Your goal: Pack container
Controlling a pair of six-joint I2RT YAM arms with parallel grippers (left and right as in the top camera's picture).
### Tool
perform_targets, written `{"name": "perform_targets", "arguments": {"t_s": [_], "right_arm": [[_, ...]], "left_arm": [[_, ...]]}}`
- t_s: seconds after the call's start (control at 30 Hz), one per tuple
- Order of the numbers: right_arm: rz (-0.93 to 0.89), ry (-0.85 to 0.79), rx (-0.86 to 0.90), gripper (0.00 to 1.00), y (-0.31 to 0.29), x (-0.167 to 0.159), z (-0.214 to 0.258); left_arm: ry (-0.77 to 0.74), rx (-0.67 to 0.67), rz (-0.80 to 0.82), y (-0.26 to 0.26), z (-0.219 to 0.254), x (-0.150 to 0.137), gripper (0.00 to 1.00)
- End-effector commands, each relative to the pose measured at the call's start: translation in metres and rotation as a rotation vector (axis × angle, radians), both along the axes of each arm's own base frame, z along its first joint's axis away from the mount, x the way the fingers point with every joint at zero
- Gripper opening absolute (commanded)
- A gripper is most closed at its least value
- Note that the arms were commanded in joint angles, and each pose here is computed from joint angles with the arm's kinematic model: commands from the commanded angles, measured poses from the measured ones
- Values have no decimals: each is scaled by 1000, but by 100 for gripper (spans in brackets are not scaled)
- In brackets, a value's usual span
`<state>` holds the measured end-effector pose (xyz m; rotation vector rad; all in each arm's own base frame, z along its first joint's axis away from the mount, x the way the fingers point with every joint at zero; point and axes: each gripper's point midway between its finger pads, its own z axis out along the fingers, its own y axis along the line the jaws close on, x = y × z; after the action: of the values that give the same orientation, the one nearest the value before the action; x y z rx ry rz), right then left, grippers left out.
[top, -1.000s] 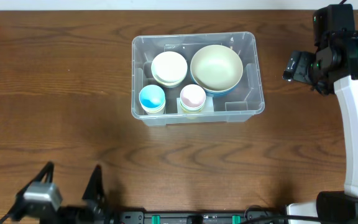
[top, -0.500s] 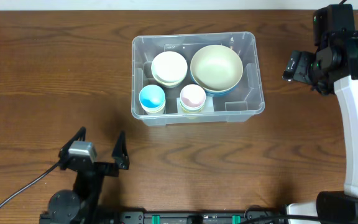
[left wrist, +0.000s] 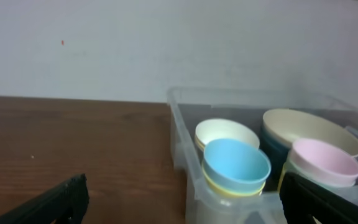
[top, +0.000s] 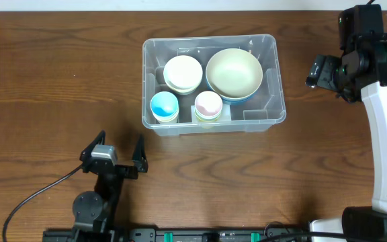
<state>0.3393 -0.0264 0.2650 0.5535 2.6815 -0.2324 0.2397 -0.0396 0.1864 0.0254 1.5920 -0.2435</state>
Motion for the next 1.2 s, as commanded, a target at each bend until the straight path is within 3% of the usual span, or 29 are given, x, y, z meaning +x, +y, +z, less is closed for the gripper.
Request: {"name": "perform_targets", "arguments": {"t_s": [0.0,0.3,1.17], "right_arm": [[-7,-5,-13,99,-4,0,2],[-7,-5,-13,99,-4,0,2],[-7,-5,-13,99,-4,0,2]], "left_arm": [[-1,16,-5,-1,-8,2,98],[128,36,-5,0,-48,1,98],[126,45,1,1,-48,1,98]]}}
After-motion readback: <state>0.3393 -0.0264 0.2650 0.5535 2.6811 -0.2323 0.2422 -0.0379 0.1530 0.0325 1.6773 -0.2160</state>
